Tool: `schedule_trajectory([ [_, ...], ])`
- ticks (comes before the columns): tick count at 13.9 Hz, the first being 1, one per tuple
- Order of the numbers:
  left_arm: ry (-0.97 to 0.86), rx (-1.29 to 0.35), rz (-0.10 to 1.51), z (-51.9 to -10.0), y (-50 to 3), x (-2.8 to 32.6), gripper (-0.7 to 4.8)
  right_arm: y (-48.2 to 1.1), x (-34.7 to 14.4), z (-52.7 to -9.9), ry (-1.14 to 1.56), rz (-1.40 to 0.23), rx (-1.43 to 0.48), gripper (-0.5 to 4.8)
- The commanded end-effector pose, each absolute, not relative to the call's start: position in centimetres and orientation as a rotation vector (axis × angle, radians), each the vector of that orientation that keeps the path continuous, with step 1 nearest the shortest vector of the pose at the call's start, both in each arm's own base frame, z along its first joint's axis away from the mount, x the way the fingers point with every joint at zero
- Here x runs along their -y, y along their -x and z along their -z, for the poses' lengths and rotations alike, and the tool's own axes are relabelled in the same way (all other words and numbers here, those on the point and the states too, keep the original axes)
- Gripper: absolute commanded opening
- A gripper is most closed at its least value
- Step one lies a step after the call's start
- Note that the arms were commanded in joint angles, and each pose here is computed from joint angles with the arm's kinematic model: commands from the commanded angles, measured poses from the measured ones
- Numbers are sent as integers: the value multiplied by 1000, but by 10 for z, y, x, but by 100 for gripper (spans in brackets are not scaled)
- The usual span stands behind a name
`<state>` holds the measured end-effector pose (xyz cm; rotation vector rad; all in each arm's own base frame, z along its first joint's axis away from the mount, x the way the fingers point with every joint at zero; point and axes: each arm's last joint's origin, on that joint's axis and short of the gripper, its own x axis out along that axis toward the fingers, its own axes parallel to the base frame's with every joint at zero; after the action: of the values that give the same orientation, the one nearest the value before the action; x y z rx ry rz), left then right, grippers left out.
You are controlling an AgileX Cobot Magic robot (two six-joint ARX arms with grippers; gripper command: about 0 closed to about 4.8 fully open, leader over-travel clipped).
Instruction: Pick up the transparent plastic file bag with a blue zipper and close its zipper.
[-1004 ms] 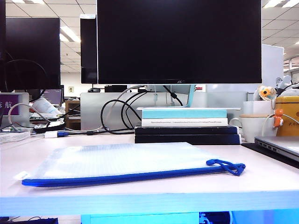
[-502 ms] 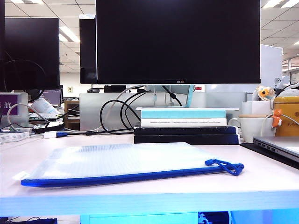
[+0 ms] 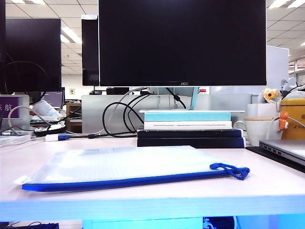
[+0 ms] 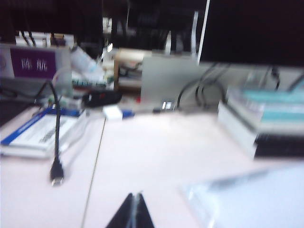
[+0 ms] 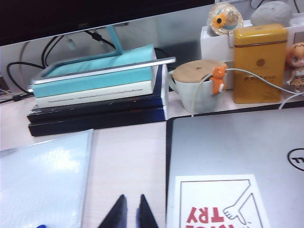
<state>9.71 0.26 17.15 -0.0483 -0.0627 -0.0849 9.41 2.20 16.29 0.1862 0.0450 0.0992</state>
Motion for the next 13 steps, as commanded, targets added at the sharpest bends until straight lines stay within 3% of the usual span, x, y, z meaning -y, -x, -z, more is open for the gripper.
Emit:
schedule_trajectory([
  [1,-51,-3,108,-165,-97,-2,-5,-94,-22,-161,-181,-95,-52,41],
  [3,-52,-21,136,-163,-97,-1,16,-94,-22,-160,-178,-96,-63,41],
  [4,-53,-20,190,-163,-97,0,79,-94,-22,-159,-177,-96,-67,41],
  [5,-68,-29,247,-162,-96,2,106,-94,-22,-159,-177,-96,-66,41],
  [6,-77,-52,244,-159,-96,2,94,-94,-22,-159,-177,-96,-66,41],
  [7,-78,-129,135,-152,-96,-1,-5,-94,-22,-159,-177,-96,-66,41],
  [10,-86,-140,14,-152,-96,-5,-5,-94,-22,-159,-177,-96,-66,41],
  [13,-74,-146,15,-151,-96,-5,-5,-94,-22,-159,-177,-96,-66,41],
])
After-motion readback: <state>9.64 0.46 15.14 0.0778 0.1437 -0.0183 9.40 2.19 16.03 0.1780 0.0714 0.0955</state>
